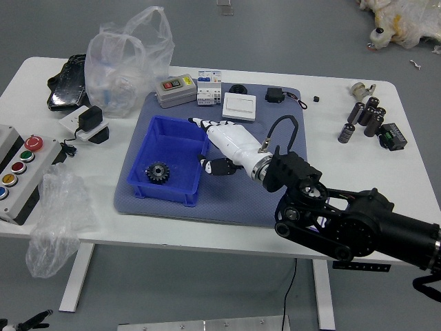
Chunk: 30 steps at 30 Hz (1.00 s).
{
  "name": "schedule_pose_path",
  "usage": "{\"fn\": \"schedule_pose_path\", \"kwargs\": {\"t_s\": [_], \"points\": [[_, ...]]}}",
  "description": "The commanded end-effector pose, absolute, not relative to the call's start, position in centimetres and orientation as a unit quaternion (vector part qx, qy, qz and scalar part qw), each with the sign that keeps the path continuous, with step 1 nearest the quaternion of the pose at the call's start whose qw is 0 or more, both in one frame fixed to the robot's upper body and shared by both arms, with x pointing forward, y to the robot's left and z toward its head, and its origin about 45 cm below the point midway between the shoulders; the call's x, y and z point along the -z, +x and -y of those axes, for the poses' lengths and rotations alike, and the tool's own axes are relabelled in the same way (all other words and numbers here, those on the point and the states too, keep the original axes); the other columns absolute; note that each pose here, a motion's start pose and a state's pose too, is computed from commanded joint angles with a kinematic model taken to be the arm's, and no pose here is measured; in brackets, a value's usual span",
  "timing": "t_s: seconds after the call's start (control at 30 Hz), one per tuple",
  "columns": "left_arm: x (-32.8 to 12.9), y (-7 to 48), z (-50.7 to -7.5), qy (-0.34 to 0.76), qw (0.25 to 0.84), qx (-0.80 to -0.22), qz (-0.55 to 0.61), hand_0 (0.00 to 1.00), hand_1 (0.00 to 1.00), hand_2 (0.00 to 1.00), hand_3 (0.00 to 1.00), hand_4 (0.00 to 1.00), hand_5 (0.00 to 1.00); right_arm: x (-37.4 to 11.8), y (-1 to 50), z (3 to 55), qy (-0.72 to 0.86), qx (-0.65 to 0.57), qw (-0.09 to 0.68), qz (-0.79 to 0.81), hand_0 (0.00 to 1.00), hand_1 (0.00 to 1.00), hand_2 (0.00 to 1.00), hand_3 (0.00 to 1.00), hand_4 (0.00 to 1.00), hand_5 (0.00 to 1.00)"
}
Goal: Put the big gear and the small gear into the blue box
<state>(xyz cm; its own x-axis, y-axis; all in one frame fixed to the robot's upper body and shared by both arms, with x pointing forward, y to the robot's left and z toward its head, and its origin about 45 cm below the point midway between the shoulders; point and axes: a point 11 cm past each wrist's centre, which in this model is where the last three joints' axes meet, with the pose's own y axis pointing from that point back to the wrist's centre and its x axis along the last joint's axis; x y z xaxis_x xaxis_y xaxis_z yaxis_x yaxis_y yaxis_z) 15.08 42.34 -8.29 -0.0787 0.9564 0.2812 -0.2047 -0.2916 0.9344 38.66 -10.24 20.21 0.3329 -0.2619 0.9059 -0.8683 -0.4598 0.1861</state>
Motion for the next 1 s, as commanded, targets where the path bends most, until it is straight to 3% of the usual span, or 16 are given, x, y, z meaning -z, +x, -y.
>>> {"fn": "schedule_pose_path", "kwargs": {"t_s": [0.2,0.23,0.4,0.43,0.8,0.83,1.0], "points": [[8.3,14.9,-42.3,0.499,0.459,-0.630,-0.378,0.647,0.480,0.521,0.709,0.728,0.631,-19.2,40.3,13.5,0.718,-0.399,0.384,0.422,0.927,0.830,0.901,0.972,0.505,0.154],[8.3,14.9,-42.4,0.499,0.459,-0.630,-0.378,0.647,0.480,0.521,0.709,0.727,0.629,-18.8,40.5,14.0,0.716,-0.394,0.392,0.423,0.931,0.829,0.891,0.968,0.691,0.223],[8.3,15.1,-42.4,0.498,0.461,-0.631,-0.376,0.647,0.480,0.521,0.709,0.727,0.629,-16.4,40.9,15.7,0.713,-0.364,0.436,0.412,0.931,0.829,0.891,0.968,0.691,0.223],[8.3,15.1,-42.4,0.498,0.461,-0.631,-0.376,0.647,0.479,0.522,0.708,0.727,0.629,-15.9,41.0,16.1,0.712,-0.357,0.444,0.409,0.942,0.835,0.895,0.973,0.973,0.501],[8.3,15.1,-42.4,0.499,0.461,-0.630,-0.376,0.647,0.479,0.521,0.708,0.727,0.629,-13.8,40.8,16.8,0.711,-0.336,0.472,0.399,0.942,0.832,0.846,0.958,0.998,0.537],[8.3,15.1,-42.4,0.499,0.461,-0.630,-0.376,0.647,0.479,0.522,0.708,0.727,0.629,-13.7,40.8,16.8,0.711,-0.335,0.473,0.399,0.931,0.816,0.800,0.850,0.945,0.491],[8.2,15.2,-42.4,0.500,0.461,-0.630,-0.376,0.647,0.479,0.522,0.708,0.727,0.629,-13.1,40.5,16.5,0.709,-0.336,0.472,0.401,0.931,0.816,0.800,0.850,0.945,0.491]]}}
